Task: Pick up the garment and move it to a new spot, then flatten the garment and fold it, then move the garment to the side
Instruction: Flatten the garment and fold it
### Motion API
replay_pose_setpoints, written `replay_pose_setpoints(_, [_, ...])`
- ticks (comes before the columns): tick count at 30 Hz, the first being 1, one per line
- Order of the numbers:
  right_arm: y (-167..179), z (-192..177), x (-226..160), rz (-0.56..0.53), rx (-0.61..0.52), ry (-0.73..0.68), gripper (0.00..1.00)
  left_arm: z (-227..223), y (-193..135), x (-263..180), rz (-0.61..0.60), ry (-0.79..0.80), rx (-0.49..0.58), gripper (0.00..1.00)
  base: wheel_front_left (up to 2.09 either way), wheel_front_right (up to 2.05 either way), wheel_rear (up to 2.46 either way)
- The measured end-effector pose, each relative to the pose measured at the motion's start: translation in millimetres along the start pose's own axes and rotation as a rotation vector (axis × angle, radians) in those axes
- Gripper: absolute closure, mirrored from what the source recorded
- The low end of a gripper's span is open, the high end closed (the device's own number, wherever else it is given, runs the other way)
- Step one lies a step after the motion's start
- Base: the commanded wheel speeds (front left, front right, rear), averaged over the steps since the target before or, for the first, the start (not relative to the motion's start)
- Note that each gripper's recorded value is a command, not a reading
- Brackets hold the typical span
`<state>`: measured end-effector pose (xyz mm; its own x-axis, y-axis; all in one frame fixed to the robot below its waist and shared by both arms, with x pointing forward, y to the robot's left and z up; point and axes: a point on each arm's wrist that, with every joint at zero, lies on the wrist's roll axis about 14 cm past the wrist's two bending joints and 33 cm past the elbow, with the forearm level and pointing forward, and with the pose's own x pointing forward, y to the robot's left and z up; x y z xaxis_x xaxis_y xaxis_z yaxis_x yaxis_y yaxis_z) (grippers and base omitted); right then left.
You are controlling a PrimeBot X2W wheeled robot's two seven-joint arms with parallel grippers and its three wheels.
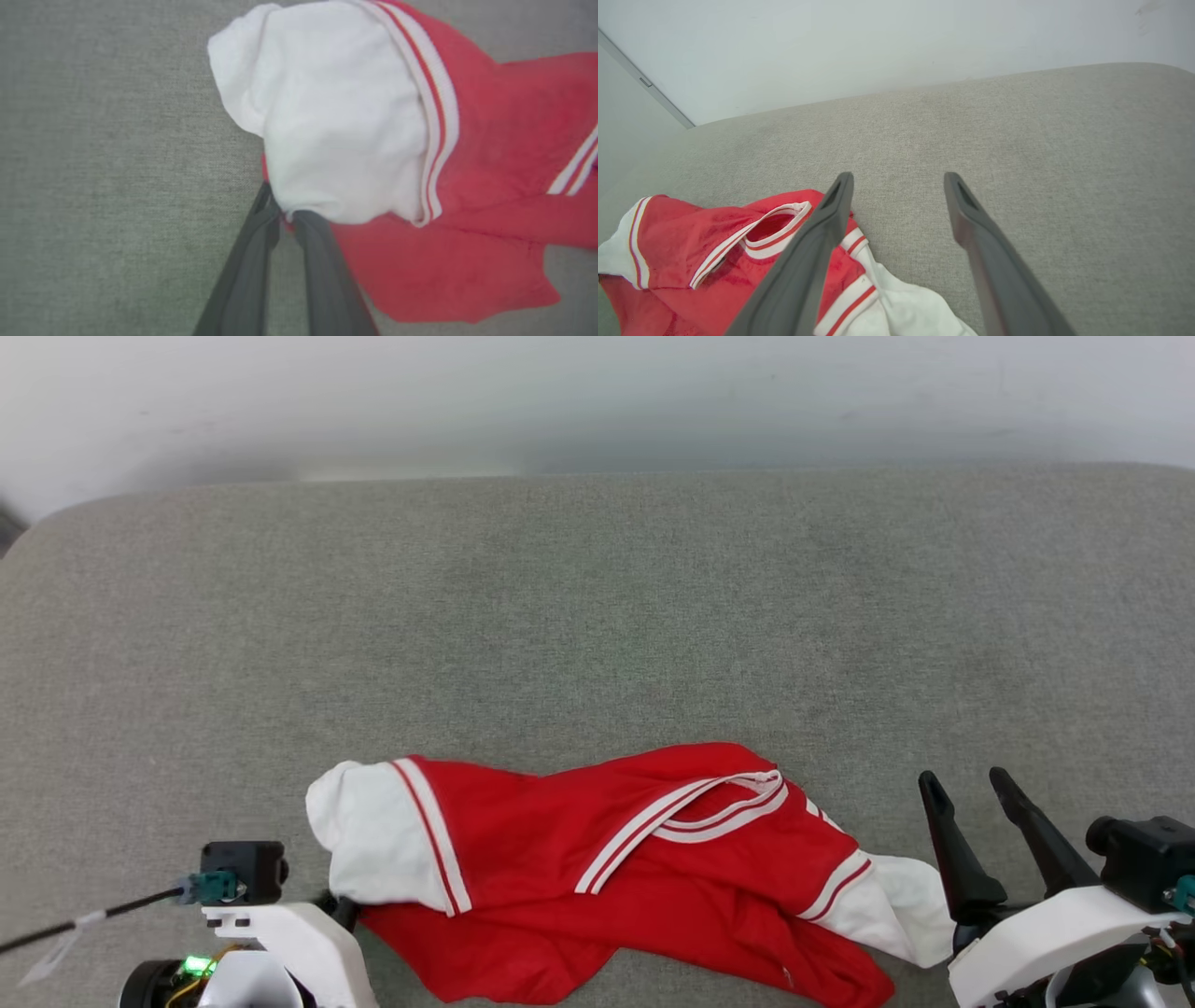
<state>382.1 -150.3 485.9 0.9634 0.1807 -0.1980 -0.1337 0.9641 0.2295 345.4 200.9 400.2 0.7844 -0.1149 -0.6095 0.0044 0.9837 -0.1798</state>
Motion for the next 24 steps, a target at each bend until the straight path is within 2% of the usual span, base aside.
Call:
replay_pose_setpoints(7, [7.6, 14.4, -4.8, 0.02, -0.015, -0.036, 0.0, 38.0, -6.4, -18.1, 0.018, -0.246, 0.001, 0.0, 0.0, 0.0, 0.0])
replay_pose_setpoints(12, [11.5, 17.6, -10.4, 0.029, -0.019, -0.043, 0.0, 52.3, -16.7, -31.5, -0.008, -0.287, 0.045, 0.0, 0.0, 0.0, 0.0])
replay_pose_setpoints(19, [9.2, 18.3, -14.9, 0.021, -0.011, -0.044, 0.0, 47.6, -25.7, -31.5, -0.061, -0.16, 0.15, 0.0, 0.0, 0.0, 0.0])
replay_pose_setpoints(24, [3.2, 12.7, -14.7, 0.004, 0.002, -0.03, 0.0, 30.4, -21.6, -21.1, -0.081, 0.006, 0.142, 0.0, 0.0, 0.0, 0.0])
